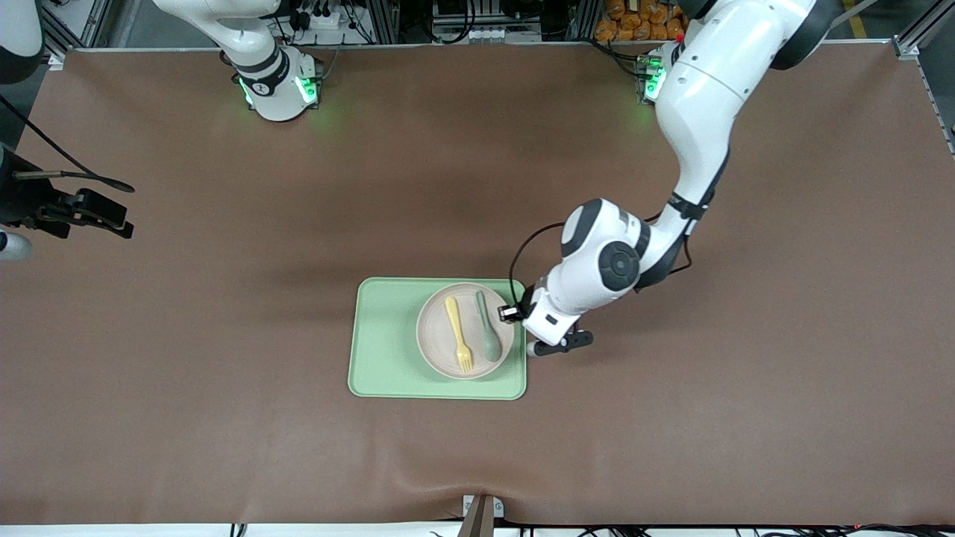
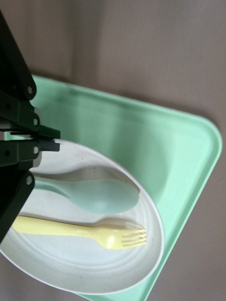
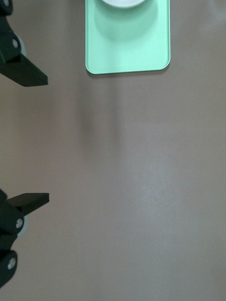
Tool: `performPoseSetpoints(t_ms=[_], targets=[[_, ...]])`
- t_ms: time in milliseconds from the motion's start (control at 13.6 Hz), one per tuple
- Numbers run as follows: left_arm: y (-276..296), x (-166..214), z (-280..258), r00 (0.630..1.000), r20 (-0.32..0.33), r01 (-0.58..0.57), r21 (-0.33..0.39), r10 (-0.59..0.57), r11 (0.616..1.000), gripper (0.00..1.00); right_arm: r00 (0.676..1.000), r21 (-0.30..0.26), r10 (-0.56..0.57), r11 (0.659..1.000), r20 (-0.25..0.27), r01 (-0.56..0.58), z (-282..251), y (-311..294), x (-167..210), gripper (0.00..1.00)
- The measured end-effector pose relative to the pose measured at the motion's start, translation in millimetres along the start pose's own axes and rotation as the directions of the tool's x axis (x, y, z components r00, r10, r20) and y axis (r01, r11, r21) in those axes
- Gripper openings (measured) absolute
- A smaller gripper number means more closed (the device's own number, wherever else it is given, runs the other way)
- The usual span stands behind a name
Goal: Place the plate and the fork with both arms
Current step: 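Position the plate on the tray and release it with the left gripper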
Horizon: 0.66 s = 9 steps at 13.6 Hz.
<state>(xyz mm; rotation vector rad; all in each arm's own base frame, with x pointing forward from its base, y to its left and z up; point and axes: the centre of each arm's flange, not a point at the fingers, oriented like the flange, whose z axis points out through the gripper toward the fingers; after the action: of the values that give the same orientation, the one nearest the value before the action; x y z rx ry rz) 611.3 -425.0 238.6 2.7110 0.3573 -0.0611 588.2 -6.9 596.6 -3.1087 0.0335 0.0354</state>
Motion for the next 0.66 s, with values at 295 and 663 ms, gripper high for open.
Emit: performPoseSetpoints(t_ms=[295, 663], targets=[[27.7, -26.2, 36.4, 0.998, -0.055, -0.013, -0.049, 0.010, 0.999, 0.05, 0.999, 0.071, 0.019, 0.997, 0.036, -0.022, 27.3, -18.2, 14.1, 1.00], [40.1, -40.0, 65.3, 0.997, -0.077, -0.026, -0.082, 0.020, 0.996, 0.05, 0.998, 0.071, 0.028, 0.997, 0.052, -0.032, 42.3, -44.6, 20.4, 1.00]])
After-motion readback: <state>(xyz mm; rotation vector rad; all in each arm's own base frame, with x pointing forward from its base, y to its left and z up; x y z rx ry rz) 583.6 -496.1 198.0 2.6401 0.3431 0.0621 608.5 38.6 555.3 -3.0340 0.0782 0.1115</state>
